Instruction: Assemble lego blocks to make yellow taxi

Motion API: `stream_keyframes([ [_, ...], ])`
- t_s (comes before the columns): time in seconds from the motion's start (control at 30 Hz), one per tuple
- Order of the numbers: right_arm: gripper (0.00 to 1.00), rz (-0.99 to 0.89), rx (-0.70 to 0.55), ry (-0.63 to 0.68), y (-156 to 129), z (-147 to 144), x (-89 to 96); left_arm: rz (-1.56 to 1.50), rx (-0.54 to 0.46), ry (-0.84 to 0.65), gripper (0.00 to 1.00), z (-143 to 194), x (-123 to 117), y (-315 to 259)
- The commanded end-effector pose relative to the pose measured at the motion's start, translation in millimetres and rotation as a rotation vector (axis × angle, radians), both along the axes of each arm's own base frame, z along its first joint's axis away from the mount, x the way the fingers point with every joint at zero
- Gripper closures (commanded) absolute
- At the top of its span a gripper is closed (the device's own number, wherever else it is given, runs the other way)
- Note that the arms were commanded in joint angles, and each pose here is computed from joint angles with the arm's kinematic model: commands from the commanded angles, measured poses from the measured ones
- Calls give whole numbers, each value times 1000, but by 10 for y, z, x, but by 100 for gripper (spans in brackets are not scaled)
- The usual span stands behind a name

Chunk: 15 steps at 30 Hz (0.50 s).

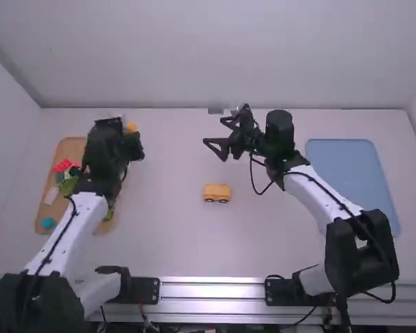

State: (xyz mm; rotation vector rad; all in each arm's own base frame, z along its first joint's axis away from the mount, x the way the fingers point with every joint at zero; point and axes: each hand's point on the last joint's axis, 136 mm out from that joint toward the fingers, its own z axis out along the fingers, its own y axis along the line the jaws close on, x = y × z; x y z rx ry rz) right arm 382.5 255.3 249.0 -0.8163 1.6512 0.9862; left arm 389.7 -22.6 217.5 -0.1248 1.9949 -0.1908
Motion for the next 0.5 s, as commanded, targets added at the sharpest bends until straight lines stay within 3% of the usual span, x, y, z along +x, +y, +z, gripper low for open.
stream_keyframes([
  [0.0,1,35,42,69,5,-14,37,-216,149,-22,93,-77,-150,-418],
  [0.17,0,191,110,157,68,-166,-64,-492,173,-64,93,-143,-374,-1086],
  [0.47,3,271,134,269,255,-411,-149,-640,215,-116,97,-182,-539,-1513],
])
